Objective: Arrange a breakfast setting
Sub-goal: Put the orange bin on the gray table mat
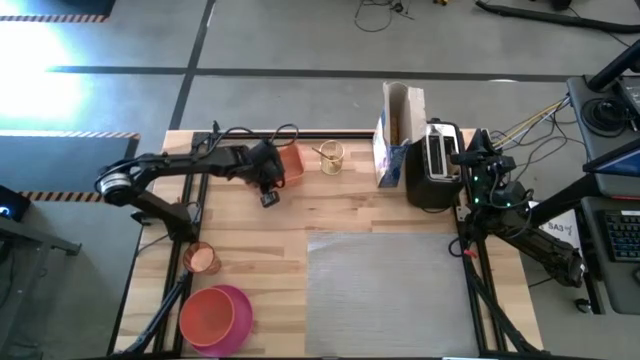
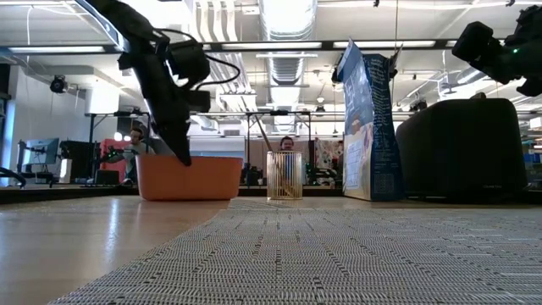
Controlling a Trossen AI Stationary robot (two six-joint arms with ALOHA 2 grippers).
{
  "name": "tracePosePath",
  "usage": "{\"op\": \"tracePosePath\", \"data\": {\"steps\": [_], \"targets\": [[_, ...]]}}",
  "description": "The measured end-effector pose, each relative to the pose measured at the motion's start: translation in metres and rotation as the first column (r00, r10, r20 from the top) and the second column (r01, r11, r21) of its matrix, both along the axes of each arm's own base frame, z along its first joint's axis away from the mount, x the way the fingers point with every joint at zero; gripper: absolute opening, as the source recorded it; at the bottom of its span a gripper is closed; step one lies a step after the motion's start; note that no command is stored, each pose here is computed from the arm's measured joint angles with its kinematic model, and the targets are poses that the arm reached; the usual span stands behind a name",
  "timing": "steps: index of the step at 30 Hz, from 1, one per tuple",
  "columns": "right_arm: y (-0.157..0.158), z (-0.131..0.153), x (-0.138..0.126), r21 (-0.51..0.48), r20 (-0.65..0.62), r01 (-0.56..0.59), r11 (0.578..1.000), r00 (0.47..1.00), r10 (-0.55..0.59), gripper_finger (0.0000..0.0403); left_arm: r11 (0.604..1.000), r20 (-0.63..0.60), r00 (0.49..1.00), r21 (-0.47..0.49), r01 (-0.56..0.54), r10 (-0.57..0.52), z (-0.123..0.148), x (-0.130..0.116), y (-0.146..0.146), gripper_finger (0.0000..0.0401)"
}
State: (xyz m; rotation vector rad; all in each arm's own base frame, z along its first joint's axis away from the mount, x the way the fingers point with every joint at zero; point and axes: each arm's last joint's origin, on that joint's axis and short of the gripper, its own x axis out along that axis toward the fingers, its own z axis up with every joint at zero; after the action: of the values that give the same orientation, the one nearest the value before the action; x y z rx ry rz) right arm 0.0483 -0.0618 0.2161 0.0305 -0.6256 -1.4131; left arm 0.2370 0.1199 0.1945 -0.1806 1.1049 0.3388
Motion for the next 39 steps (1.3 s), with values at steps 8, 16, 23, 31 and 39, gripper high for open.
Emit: {"op": "tracePosePath", "data": {"steps": [8,16,23,31,39], "targets": [[0.000,0.000,0.000,0.000,0.000,0.000,1.000,1.000,0.000,0.0091,0.999,0.039,0.998,-0.016,0.045,-0.044,0.031,0.007,-0.027,0.0000],[0.000,0.000,0.000,0.000,0.000,0.000,1.000,1.000,0.000,0.0091,0.986,0.093,0.981,-0.003,0.169,-0.168,0.053,0.025,-0.067,0.0000],[0.000,0.000,0.000,0.000,0.000,0.000,1.000,1.000,0.000,0.0091,0.955,0.126,0.947,0.008,0.295,-0.294,0.064,0.046,-0.103,0.0000],[0.000,0.000,0.000,0.000,0.000,0.000,1.000,1.000,0.000,0.0091,0.918,0.108,0.912,0.067,0.390,-0.395,0.060,0.080,-0.144,0.0000],[0.000,0.000,0.000,0.000,0.000,0.000,1.000,1.000,0.000,0.0091,0.869,0.102,0.865,0.127,0.478,-0.491,0.056,0.119,-0.184,0.0000]]}}
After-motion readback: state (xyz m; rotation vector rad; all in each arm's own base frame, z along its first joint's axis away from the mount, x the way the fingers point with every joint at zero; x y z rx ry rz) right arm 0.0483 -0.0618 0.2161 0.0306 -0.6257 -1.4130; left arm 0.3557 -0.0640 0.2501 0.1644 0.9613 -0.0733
